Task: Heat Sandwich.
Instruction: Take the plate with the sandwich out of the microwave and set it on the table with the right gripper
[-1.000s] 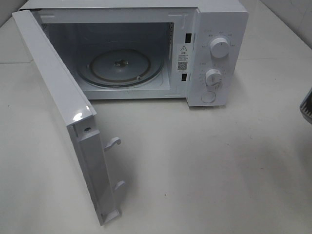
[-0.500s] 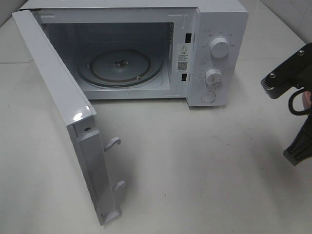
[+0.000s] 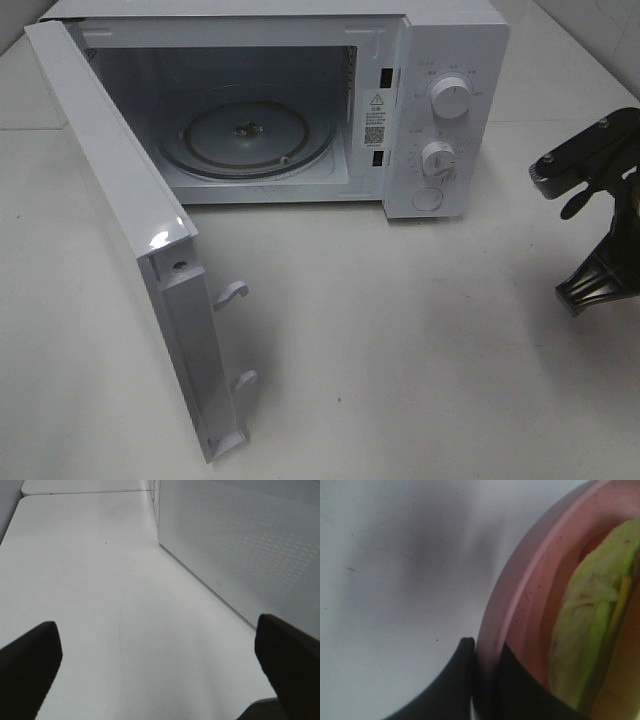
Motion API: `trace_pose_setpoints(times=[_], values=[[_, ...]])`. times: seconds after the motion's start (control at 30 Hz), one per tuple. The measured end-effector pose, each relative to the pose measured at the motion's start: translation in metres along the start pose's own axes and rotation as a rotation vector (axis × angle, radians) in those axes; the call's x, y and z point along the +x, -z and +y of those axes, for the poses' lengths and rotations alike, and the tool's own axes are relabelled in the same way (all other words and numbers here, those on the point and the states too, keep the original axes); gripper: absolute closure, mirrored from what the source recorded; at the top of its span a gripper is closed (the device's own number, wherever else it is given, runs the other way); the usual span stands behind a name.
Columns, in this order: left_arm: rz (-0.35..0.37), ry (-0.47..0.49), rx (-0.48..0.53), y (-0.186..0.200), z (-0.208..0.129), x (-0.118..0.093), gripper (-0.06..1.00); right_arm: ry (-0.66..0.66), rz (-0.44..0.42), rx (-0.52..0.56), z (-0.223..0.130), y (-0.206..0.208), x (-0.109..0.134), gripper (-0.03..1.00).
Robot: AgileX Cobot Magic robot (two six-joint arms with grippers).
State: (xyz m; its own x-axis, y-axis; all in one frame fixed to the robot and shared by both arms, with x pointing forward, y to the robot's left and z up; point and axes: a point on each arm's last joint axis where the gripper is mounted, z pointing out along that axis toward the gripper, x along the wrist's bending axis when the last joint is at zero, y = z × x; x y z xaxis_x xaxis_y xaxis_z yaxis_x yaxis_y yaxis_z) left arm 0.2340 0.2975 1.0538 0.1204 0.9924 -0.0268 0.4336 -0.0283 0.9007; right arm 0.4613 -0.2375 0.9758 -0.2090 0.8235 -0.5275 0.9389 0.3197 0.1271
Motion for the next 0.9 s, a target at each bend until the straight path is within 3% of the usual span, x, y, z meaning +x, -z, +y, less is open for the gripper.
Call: trace_pose_setpoints(times=[0.43,0.9], values=[[0.0,0.0,0.0,0.0,0.0,0.0,-0.05,-0.084,-0.012,0.02,0.014,-0.04,-0.009,0.9],[0.0,0.0,0.0,0.0,0.0,0.0,-0.05,-0.096,-0.019,0.018,0.026,-0.082,0.006,0.9]])
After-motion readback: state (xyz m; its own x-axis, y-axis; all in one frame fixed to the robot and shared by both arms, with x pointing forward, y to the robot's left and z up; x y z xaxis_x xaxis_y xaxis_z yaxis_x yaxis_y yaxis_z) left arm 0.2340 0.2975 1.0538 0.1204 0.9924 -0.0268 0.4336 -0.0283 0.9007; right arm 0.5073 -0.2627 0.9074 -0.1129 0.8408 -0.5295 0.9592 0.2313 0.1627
